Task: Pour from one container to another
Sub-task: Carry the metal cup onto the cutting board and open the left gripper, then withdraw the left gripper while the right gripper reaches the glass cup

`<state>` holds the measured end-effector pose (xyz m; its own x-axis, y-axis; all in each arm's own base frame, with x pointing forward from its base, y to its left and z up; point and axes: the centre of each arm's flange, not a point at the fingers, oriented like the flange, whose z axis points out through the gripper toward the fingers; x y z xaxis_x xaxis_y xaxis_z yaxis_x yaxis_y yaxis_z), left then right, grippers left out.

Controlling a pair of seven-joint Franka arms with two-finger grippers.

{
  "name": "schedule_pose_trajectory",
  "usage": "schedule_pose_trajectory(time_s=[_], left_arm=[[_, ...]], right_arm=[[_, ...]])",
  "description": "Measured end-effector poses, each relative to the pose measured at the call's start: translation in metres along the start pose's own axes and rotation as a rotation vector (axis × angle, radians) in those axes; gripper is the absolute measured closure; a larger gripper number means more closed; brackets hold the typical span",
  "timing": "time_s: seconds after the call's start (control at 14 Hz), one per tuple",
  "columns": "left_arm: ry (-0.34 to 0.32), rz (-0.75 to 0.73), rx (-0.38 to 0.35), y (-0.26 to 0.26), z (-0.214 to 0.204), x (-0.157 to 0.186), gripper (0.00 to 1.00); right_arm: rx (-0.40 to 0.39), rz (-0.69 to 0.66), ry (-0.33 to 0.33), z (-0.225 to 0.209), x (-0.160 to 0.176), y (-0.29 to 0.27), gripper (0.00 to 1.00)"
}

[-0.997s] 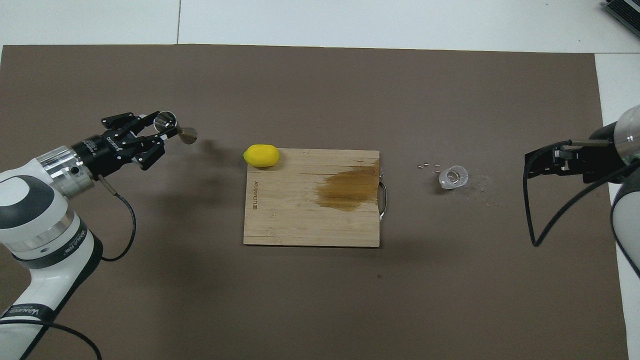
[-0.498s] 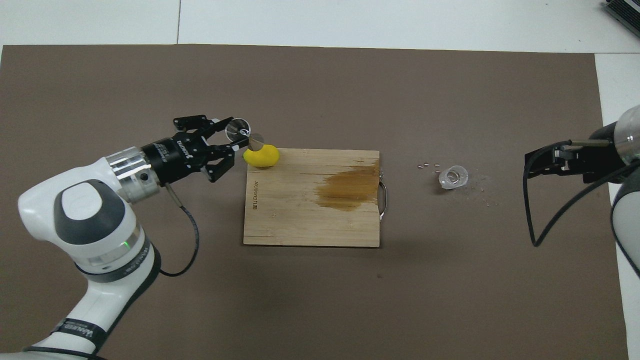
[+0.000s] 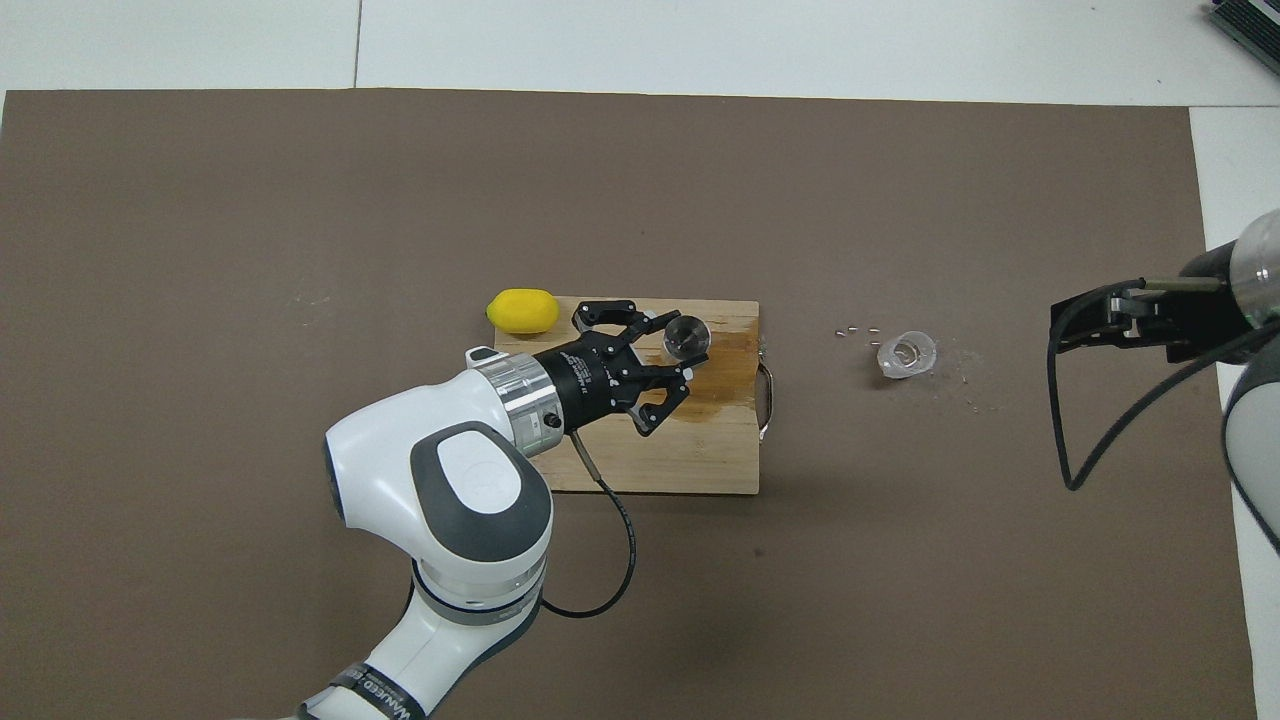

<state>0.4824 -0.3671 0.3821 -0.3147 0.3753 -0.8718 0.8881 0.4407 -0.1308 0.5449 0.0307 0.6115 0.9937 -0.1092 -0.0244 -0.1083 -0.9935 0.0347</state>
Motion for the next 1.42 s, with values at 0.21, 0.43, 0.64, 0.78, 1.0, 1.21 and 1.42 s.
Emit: schedule_pose_trajectory(time_s=[0.21, 0.43, 0.64, 0.78, 1.0, 1.21, 1.42], left_arm=[[0.016, -0.003, 0.003, 0.004, 0.019, 0.007, 0.5], [0.033, 0.001, 0.014, -0.004, 0.029, 0.013, 0.5], [0.045, 0.003, 0.017, -0.008, 0.035, 0.018, 0.5], [0.059, -0.001, 0.017, -0.007, 0.039, 0.025, 0.5], [0.06, -0.003, 0.015, -0.006, 0.039, 0.026, 0.5], [0.06, -0.003, 0.014, -0.006, 0.039, 0.026, 0.2], [0.053, 0.0, 0.014, -0.006, 0.039, 0.022, 0.0]], right_arm=[[0.007, 0.028, 0.037, -0.001, 0.005, 0.004, 0.0], [0.018, 0.187, 0.048, 0.001, 0.009, 0.012, 0.0], [0.053, 0.379, 0.021, 0.02, 0.011, 0.014, 0.0], [0.083, 0.504, -0.025, 0.038, 0.014, 0.02, 0.0], [0.129, 0.723, -0.057, 0.07, 0.031, 0.029, 0.0], [0.171, 0.905, -0.165, 0.123, 0.049, 0.028, 0.0], [0.242, 1.108, -0.238, 0.169, 0.068, 0.04, 0.0]])
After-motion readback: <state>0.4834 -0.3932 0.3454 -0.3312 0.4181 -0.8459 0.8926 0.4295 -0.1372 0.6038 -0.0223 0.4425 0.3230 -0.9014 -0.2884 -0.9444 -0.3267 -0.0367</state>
